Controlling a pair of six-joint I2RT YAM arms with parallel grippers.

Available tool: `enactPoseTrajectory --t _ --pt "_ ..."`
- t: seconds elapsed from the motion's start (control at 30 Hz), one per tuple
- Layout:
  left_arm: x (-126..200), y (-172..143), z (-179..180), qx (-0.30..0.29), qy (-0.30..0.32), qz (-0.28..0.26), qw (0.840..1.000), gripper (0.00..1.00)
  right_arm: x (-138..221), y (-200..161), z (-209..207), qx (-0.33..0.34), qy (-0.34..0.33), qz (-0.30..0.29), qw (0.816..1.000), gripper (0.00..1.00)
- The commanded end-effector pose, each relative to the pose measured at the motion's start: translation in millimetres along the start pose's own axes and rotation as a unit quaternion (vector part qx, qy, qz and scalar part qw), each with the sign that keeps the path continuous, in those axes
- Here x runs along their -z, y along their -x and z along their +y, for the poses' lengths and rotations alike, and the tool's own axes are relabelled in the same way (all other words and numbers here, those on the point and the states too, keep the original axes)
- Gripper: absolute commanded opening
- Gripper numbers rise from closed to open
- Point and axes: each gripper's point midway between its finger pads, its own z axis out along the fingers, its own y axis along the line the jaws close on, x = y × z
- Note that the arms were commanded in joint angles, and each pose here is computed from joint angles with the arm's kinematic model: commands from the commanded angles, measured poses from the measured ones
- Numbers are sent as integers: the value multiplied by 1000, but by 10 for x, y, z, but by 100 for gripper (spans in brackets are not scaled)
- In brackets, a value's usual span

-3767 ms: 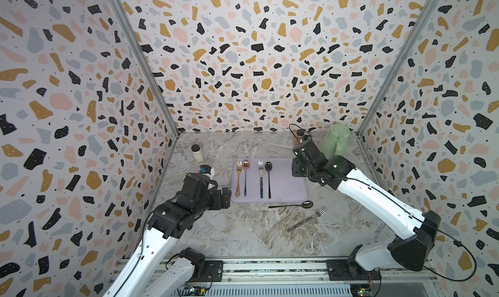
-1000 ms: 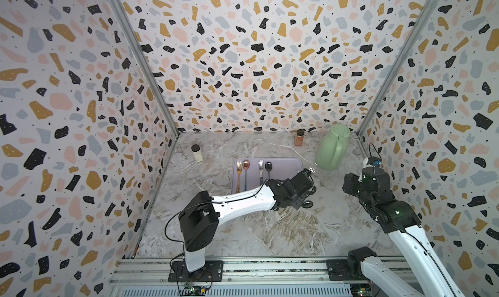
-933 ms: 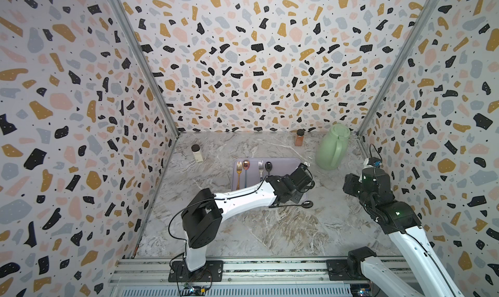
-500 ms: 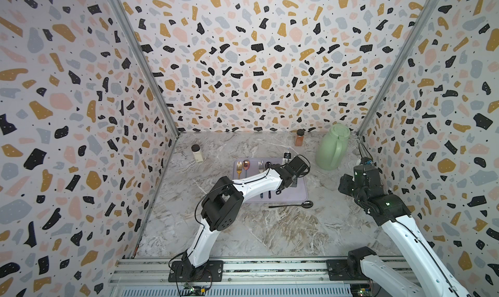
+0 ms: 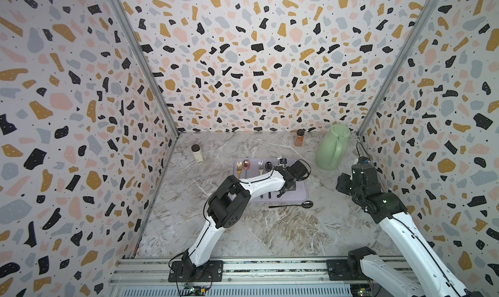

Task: Set the spoon and fork side by side
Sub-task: Place the fork on the tray.

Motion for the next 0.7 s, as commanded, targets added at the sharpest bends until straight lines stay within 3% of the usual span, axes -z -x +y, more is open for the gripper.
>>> enactPoseTrajectory --t 0.0,0.4,0.53,0.67 --pt "-13 46 -43 9 -5 2 1000 0 12 25 6 -8 4 -6 1000 49" --pt "-132 -53 -64 -9 -3 23 1000 1 -15 12 9 -7 3 -3 1000 49" --pt "-65 -48 -132 -32 -21 30 999 25 -9 13 18 -7 5 -2 1000 48" --pt "165 23 -147 -50 -32 17 998 35 9 24 34 -9 11 -4 1000 48"
